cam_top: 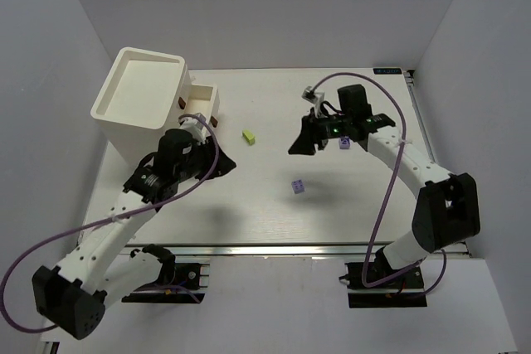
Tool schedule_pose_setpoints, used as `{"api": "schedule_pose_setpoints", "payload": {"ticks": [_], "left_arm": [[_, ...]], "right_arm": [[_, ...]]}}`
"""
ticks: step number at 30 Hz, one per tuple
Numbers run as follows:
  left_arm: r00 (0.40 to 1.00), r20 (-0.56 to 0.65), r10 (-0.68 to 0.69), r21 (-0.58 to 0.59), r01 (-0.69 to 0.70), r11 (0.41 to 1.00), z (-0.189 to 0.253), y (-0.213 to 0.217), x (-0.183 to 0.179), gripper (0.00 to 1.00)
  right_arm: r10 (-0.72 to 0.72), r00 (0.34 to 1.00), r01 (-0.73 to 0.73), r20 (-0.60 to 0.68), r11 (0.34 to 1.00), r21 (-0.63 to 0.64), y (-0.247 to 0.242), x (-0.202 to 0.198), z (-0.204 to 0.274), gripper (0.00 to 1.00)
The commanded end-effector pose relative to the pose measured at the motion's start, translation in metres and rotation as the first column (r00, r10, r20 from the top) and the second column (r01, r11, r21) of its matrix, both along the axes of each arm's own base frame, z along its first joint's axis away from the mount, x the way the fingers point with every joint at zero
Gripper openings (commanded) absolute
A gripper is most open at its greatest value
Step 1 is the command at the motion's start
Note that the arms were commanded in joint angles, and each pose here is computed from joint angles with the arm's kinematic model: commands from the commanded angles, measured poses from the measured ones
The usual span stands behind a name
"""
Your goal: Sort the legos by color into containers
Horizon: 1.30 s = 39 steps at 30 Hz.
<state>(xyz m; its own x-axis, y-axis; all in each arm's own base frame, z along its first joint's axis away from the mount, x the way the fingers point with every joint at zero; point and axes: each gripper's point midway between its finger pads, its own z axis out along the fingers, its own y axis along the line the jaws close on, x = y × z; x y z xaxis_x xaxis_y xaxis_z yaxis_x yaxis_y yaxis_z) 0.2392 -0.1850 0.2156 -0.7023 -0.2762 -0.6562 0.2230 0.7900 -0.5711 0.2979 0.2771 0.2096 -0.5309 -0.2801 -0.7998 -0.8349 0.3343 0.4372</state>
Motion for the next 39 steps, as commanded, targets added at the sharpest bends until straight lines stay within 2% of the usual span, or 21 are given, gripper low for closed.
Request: {"api": "schedule_pose_setpoints", "payload": {"ticks": [1,5,9,14,16,19,22,28,34,39], "left_arm": [[0.996,0.022,0.087,-0.009,-0.087,0.996,0.015,-0.003,0.023,0.55],[0.991,-0.026,0.128,0.044,-0.127,0.991,0.003,-0.011,0.043,0.59],[0.983,-0.037,0.180,0.137,-0.174,0.975,-0.004,-0.024,0.067,0.61],[0.957,-0.081,0.278,0.316,-0.240,0.918,-0.041,-0.036,0.095,0.65],[0.941,-0.049,0.334,0.371,-0.293,0.881,-0.049,-0.036,0.112,0.67],[0.926,0.000,0.377,0.382,-0.348,0.856,-0.046,-0.045,0.131,0.68],[0.913,0.014,0.408,0.433,-0.373,0.821,-0.061,-0.048,0.149,0.70],[0.911,0.012,0.411,0.532,-0.354,0.769,-0.089,-0.064,0.181,0.73],[0.914,0.000,0.406,0.561,-0.336,0.756,-0.113,-0.077,0.198,0.75],[0.903,-0.009,0.429,0.573,-0.347,0.743,-0.125,-0.070,0.207,0.76]], "right_arm": [[0.094,0.996,-0.093,0.001,0.990,0.107,-0.014,-0.032,0.015,0.60],[0.048,0.999,-0.047,-0.007,0.988,0.149,-0.039,-0.029,0.024,0.59],[0.045,0.998,-0.037,-0.039,0.982,0.183,-0.050,-0.035,0.036,0.54],[-0.012,1.000,0.011,0.004,0.986,0.167,-0.063,-0.039,0.030,0.51],[-0.033,0.999,0.027,0.035,0.986,0.162,-0.071,-0.041,0.029,0.50],[-0.054,0.996,0.043,0.064,0.986,0.164,-0.078,-0.043,0.027,0.50],[-0.066,0.995,0.053,0.073,0.984,0.168,-0.083,-0.044,0.027,0.49],[-0.067,0.995,0.053,0.075,0.983,0.174,-0.087,-0.045,0.025,0.50],[-0.065,0.993,0.046,0.102,0.983,0.179,-0.090,-0.047,0.026,0.52],[-0.062,0.992,0.041,0.112,0.982,0.182,-0.090,-0.048,0.027,0.52]]}}
